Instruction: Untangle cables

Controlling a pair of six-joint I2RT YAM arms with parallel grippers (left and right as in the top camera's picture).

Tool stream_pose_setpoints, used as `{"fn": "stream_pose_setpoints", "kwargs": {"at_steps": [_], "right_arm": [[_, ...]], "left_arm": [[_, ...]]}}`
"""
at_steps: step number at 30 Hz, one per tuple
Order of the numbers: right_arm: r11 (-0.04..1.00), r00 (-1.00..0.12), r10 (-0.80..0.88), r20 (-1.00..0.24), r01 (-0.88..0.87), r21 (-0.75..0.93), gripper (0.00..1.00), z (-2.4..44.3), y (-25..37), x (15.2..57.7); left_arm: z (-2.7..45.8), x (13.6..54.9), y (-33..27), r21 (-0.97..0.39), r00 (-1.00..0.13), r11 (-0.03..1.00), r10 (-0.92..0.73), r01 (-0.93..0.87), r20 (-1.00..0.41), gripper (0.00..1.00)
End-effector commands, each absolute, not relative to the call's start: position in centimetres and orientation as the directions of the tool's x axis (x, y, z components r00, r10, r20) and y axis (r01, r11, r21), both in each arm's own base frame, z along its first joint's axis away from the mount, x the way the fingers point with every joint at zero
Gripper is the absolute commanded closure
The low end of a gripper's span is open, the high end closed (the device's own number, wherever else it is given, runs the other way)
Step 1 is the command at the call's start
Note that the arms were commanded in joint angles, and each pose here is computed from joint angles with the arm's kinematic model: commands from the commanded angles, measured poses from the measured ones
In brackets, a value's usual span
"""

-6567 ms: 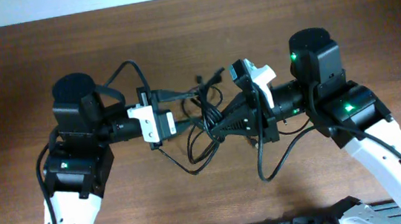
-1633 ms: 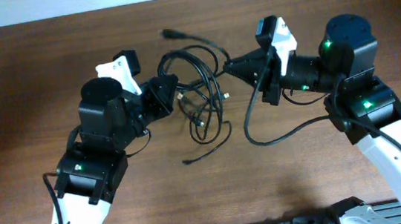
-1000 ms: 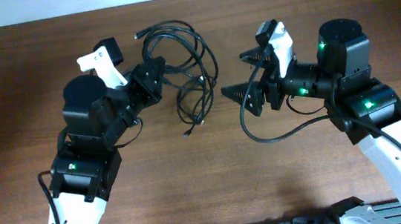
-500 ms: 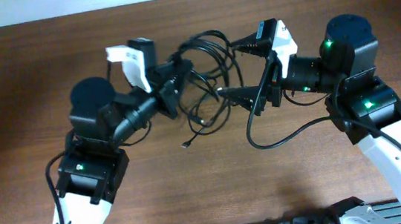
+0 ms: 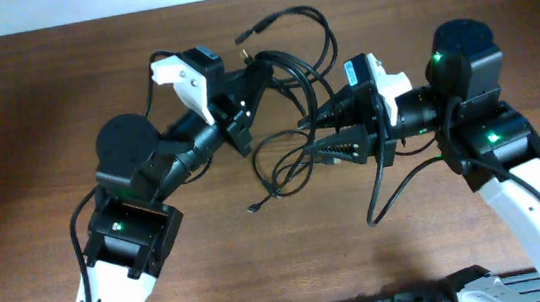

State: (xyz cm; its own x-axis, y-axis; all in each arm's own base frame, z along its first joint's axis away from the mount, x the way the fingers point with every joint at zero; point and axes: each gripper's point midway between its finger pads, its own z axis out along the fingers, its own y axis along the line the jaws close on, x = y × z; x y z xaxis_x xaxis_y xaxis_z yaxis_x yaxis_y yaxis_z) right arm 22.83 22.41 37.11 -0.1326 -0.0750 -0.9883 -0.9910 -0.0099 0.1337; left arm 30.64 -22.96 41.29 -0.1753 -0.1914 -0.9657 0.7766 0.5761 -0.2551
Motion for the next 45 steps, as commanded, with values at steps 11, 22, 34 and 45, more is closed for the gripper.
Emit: {"fn": "stream_pose_setpoints", "kwargs": {"at_steps": [11, 22, 34, 45], "right_arm": [[-0.125, -0.275, -0.143, -0.951, -0.948, 0.294, 0.96, 32.4, 26.2, 24.0], [0.542, -0.393, -0.083, -0.916, -0.789, 0.29, 0.96, 32.9, 20.4, 32.2], [0.844, -0.128, -0.059, -0.99, -0.536, 0.019, 0.96, 40.4, 13.6, 32.3], [0.848, -0.204, -0.079, -0.976, -0.528, 0.042, 0.88, 38.5, 13.4, 32.1]], "left_arm": [[47.4, 31.3, -20.3, -0.247, 0.015, 0.655, -0.368, 0.715, -0.93, 1.0], [36.1, 35.5, -10.3, -0.299, -0.246, 0.946, -0.263, 0.124, -0.933, 0.05], [25.6, 30.8, -8.6, -0.167, -0.635, 0.986, -0.118, 0.017, -0.764, 0.01], [25.7, 30.9, -8.1, -0.152, -0.628, 0.988, -0.119, -0.002, -0.769, 0.01]]}}
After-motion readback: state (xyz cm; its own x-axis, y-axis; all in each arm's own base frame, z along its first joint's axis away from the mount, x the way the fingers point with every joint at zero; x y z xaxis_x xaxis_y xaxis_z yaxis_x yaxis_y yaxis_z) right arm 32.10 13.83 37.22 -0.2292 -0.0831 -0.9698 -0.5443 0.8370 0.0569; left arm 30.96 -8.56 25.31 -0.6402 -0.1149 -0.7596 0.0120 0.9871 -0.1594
